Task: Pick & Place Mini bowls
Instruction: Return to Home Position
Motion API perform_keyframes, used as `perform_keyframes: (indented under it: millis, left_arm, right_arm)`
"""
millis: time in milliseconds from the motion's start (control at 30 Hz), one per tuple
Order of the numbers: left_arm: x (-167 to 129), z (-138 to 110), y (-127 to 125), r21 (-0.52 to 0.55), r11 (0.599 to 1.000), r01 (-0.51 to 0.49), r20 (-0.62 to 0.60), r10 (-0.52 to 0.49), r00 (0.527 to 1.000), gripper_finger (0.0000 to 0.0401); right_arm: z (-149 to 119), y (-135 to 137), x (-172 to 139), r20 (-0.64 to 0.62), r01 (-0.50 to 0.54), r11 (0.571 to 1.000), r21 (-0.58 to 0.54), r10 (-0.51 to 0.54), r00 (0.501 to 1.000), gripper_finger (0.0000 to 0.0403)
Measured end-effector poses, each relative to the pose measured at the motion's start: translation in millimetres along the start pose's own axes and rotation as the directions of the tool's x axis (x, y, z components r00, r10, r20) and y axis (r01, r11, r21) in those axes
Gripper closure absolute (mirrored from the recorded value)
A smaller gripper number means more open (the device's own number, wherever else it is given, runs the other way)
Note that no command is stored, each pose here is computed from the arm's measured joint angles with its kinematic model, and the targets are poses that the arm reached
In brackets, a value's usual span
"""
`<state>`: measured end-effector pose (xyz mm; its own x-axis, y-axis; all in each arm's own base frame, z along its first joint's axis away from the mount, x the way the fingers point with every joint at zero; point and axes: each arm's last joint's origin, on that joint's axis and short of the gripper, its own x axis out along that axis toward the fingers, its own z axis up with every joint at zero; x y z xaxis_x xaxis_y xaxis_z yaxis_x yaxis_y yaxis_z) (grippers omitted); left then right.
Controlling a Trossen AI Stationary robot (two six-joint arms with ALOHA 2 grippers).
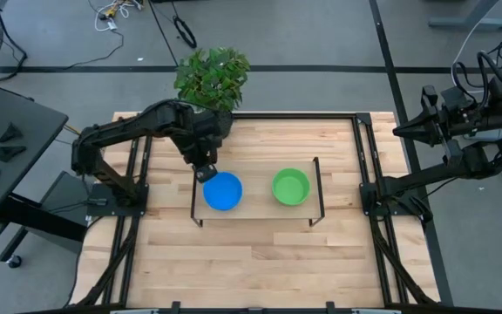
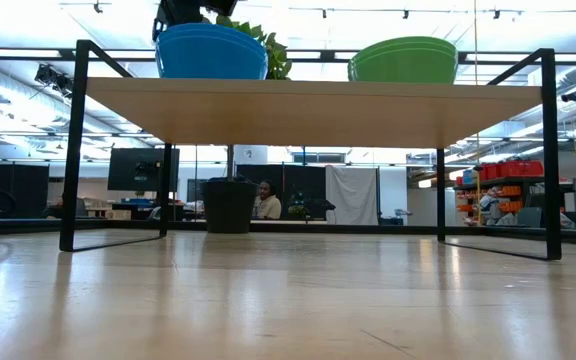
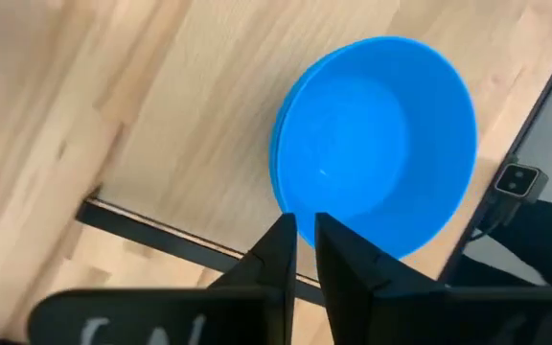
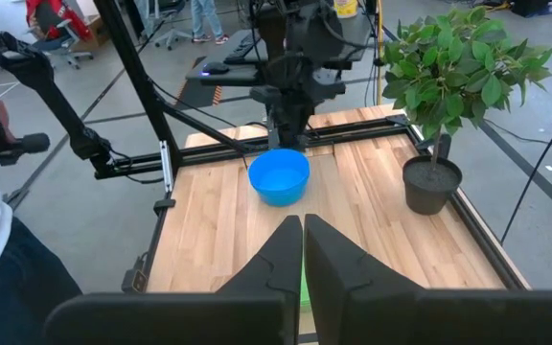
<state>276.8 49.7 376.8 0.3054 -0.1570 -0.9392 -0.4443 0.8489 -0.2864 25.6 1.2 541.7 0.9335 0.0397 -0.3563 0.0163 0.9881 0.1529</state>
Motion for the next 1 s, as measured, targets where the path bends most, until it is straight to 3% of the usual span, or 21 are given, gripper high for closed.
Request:
perform_keyframes:
  millis: [200, 567, 767, 1000]
  left_arm:
    - [-14.6, -6.8, -7.2, 0.118, 0.993, -0.009, 0.111, -0.004, 0.994, 0.0395]
    - [-35.5, -11.8, -20.3, 0.283, 0.949, -0.137, 0.356, 0.028, 0.934, 0.0398]
    - [-28.9, -22.4, -28.8, 0.363, 0.926, -0.099, 0.497, -0.103, 0.861, 0.0399]
    - [-13.9, -60.7, -20.8, 0.425, 0.903, -0.068, 0.553, -0.200, 0.808, 0.0400]
  right_arm:
    - [-0.1, 0.0, -0.1, 0.000, 0.000, 1.000, 0.000, 0.000, 1.000, 0.0382]
    - [-0.1, 0.0, 0.0, 0.000, 0.000, 1.000, 0.000, 0.000, 1.000, 0.0382]
    - [-0.1, 0.0, -0.1, 0.000, 0.001, 1.000, 0.000, -0.001, 1.000, 0.0382]
    - [0.0, 0.0, -0.2, 0.001, 0.000, 1.000, 0.000, 0.000, 1.000, 0.0382]
